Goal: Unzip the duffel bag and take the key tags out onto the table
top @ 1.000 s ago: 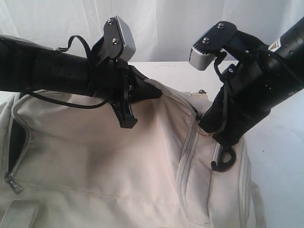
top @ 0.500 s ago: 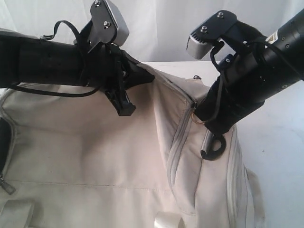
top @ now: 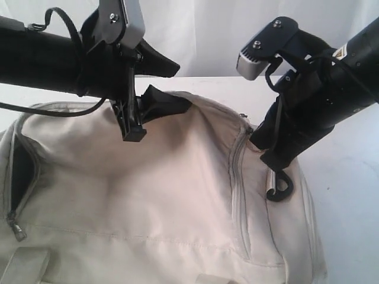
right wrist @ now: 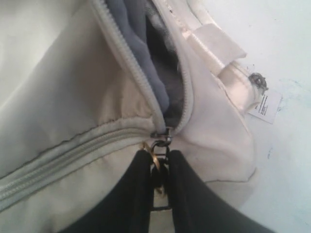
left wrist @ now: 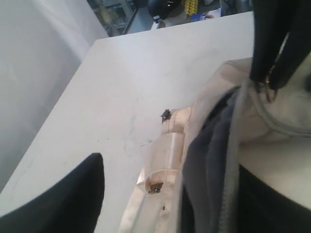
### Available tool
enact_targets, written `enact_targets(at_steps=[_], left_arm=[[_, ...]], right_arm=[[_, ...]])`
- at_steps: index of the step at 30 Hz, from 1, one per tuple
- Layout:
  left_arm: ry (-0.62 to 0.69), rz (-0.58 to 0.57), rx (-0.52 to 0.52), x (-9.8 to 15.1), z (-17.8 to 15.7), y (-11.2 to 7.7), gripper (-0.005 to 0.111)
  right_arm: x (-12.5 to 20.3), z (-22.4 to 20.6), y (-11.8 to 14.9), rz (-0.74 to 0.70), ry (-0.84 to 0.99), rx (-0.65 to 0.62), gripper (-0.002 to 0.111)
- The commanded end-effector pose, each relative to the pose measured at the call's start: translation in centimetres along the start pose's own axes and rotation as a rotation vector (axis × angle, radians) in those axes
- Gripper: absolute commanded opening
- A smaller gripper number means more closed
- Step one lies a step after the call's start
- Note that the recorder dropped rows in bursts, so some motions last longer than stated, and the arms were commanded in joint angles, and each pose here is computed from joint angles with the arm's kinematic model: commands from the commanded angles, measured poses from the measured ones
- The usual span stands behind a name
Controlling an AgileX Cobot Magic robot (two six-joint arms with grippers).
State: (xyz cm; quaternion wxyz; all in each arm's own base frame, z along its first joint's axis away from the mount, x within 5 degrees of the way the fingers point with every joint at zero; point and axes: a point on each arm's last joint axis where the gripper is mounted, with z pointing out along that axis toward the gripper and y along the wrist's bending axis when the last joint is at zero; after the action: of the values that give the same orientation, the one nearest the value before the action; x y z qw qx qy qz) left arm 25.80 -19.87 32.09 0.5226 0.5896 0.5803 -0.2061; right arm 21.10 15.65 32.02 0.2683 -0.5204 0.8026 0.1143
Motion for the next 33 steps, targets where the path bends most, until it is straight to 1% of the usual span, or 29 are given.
enact_targets(at_steps=[1,3,9,14,17,20,25,28,31,33], left_arm=[[-0.067,0.049,0.132,-0.9,-0.5,-1.2,0.065],[-0.076,0.049,0.152,-1.0,-0.5,-1.4,0.063],[-0.109,0.075,0.201,-1.3,-0.6,-1.8,0.063],[-0.165,0.154,0.18,-2.1,-0.2,-2.1,0.063],[-0.177,0.218,0.154,-2.6,0.7,-2.7,0.063],[-0.133,0.209,0.109,-2.3,2.2,-2.8,0.063],[-0.103,0.187,0.136,-1.2,4.4,-2.6,0.062],[-0.102,0.183,0.14,-1.0,4.9,-2.3,0.055],[-0.102,0.179,0.137,-1.0,5.0,-2.3,0.041],[-0.1,0.179,0.134,-1.0,5.0,-2.2,0.028]], right_arm=[[0.2,0.2,0.0,0.012,0.002,-0.007,0.0],[0.1,0.2,0.1,0.015,0.0,-0.01,0.0],[0.0,0.2,0.2,0.024,-0.01,-0.022,0.0],[0.0,0.2,0.2,0.027,-0.017,-0.03,0.0],[-0.1,0.2,0.5,0.02,-0.026,-0.062,0.0],[-0.1,0.2,0.7,0.012,-0.029,-0.083,0.0],[0.0,0.2,0.9,0.011,-0.012,-0.099,0.0],[0.1,0.1,0.9,0.011,-0.009,-0.103,0.0],[0.0,0.2,0.9,0.011,-0.011,-0.1,0.0],[0.0,0.2,0.9,0.01,-0.01,-0.099,0.0]])
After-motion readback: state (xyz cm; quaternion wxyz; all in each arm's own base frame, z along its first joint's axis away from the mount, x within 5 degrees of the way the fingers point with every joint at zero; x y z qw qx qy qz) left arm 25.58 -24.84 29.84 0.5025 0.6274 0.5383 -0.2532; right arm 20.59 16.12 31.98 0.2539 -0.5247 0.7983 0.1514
